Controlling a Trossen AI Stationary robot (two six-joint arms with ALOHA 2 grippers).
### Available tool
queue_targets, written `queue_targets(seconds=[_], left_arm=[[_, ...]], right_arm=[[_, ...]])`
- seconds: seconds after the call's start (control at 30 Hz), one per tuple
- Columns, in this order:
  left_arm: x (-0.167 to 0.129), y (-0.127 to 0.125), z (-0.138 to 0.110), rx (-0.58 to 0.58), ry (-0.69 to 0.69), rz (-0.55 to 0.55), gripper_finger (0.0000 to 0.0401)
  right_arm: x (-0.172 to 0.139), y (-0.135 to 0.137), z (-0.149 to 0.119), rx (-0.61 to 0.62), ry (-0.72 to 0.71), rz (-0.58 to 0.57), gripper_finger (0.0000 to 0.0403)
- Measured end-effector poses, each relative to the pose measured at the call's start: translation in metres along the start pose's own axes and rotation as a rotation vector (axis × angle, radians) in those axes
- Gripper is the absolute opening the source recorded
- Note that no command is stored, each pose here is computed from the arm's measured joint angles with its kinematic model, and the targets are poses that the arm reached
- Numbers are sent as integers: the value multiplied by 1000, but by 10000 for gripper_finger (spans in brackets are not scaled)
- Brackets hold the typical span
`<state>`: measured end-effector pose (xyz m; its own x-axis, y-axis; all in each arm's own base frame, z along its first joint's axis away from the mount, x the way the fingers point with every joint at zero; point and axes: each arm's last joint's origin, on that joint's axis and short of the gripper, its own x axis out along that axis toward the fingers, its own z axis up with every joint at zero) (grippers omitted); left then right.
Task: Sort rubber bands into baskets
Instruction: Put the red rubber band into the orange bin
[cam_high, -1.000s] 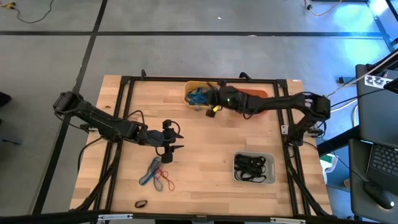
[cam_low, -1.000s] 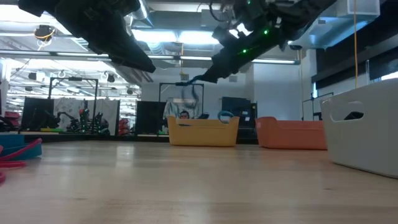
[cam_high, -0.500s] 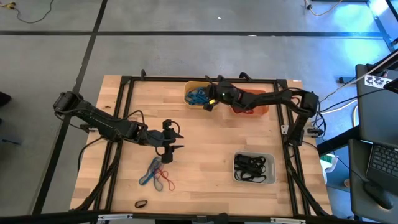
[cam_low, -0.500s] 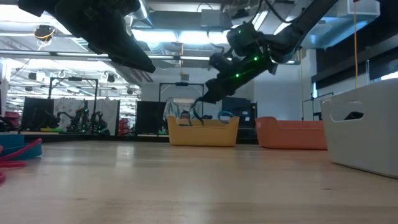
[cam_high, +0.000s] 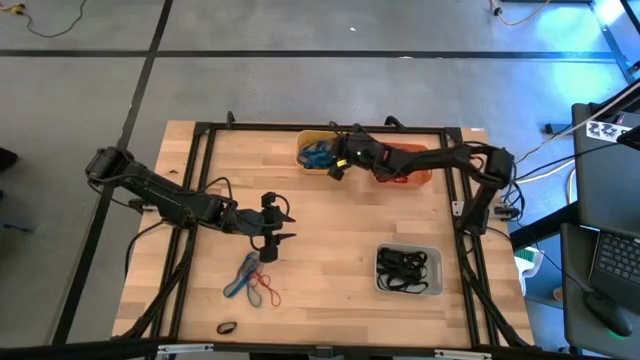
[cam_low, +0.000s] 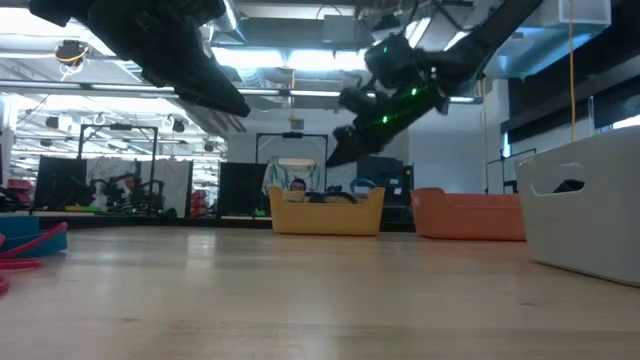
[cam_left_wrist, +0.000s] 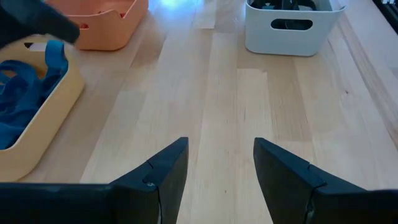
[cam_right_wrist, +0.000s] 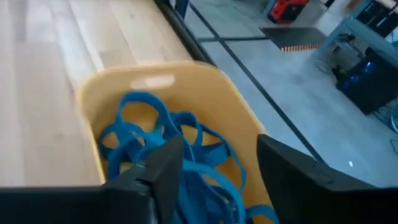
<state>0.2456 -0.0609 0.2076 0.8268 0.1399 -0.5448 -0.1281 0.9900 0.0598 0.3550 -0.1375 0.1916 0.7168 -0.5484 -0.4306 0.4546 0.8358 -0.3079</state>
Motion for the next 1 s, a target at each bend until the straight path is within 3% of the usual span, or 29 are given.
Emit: queue_targets(seconds=[0.27, 0.47, 0.6, 0.7, 1.0], left_arm=[[0, 0, 0, -2, -4, -1, 180], [-2, -5, 3, -6, -33, -21, 180], [-4, -11, 3, -2, -46, -46, 180], [-7, -19, 2, 67, -54, -72, 180], [-18, -43, -2, 192, -74, -212, 180]], right_arm=[[-60, 22, 42, -47, -105, 100, 228], [-108, 71, 51, -129, -108, 343, 225], [-133, 110, 41, -175, -72, 562, 225], [-149, 136, 27, -214, -74, 677, 225], [-176, 172, -18, -179, -48, 803, 225]])
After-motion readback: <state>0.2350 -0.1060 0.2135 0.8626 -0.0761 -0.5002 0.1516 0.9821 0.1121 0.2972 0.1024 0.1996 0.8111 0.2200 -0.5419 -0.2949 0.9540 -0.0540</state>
